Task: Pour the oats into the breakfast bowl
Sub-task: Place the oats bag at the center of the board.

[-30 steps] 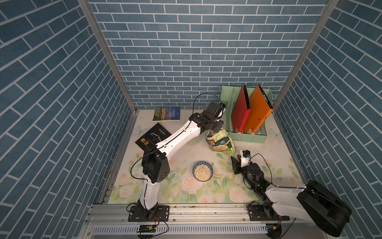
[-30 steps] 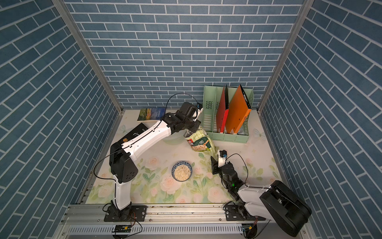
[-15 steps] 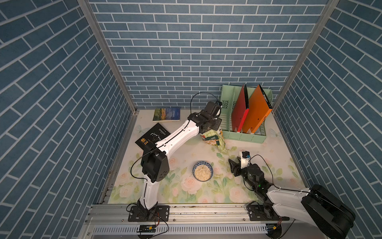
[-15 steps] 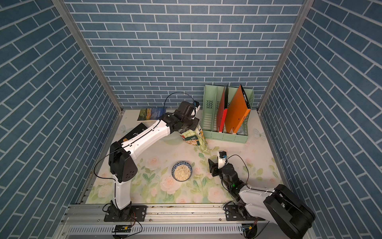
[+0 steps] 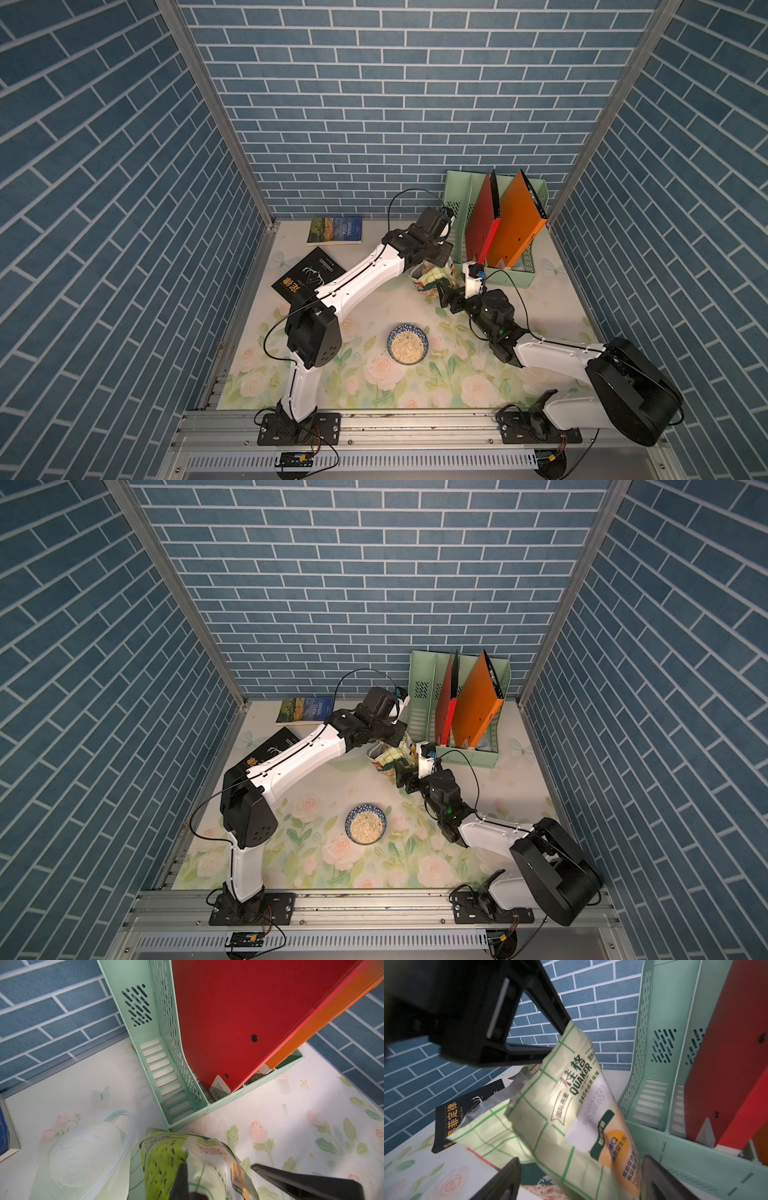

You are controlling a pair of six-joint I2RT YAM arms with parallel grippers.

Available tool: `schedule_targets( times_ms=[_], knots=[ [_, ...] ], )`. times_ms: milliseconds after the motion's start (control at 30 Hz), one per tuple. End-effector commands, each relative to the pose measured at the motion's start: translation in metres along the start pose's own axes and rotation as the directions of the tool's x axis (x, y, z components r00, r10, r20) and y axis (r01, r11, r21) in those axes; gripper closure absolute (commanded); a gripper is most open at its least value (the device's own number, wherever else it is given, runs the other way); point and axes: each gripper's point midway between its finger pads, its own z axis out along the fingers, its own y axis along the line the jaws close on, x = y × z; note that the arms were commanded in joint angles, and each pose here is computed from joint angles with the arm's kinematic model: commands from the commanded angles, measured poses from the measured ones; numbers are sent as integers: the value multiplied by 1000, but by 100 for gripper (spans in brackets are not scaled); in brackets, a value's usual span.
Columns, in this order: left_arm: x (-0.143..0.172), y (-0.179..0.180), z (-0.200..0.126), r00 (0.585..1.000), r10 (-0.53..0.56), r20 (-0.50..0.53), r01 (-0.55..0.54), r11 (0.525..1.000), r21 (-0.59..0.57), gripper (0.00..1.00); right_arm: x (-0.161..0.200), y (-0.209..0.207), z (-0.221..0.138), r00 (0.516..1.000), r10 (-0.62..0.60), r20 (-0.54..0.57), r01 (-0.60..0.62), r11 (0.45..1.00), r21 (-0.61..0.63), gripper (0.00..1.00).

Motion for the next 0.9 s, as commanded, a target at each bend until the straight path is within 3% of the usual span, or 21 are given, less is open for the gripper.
schedule_targets(
  times_ms=[0, 267, 400, 433, 467, 600, 633, 733, 867],
  knots=[
    [-32, -10, -16, 994, -16, 111, 11, 999, 40, 100, 0, 9, 12, 1000, -26, -3, 26, 998, -58, 24],
    [-31, -15, -12, 995, -16, 99, 10, 998, 66, 100, 2, 17, 4, 998, -59, 19, 61, 992, -115, 82],
    [-33, -18, -10, 995, -19, 96, 11, 997, 80, 100, 1, 19, 0, 997, -67, 23, 69, 989, -129, 100],
    [-33, -18, -10, 995, -21, 98, 13, 997, 81, 100, 3, 20, -2, 998, -65, 21, 67, 989, -132, 100],
    [-36, -18, -12, 994, -23, 104, 15, 997, 78, 93, 3, 20, -3, 998, -60, 19, 62, 989, -136, 100],
    [-54, -16, -29, 987, -43, 157, 32, 997, 69, 43, 10, 17, -16, 1000, -9, 5, 10, 991, -134, 100],
    [-61, -16, -38, 982, -50, 183, 36, 997, 75, 35, 11, 15, -21, 1000, 7, 3, -6, 992, -124, 100],
    [-80, -18, -68, 961, -75, 266, 52, 994, 95, 23, 16, 6, -36, 999, 41, -11, -41, 996, -84, 100],
    [-90, -10, -100, 927, -126, 354, 96, 990, 102, 18, 24, 0, -56, 997, 68, -32, -70, 995, -65, 99]
  ],
)
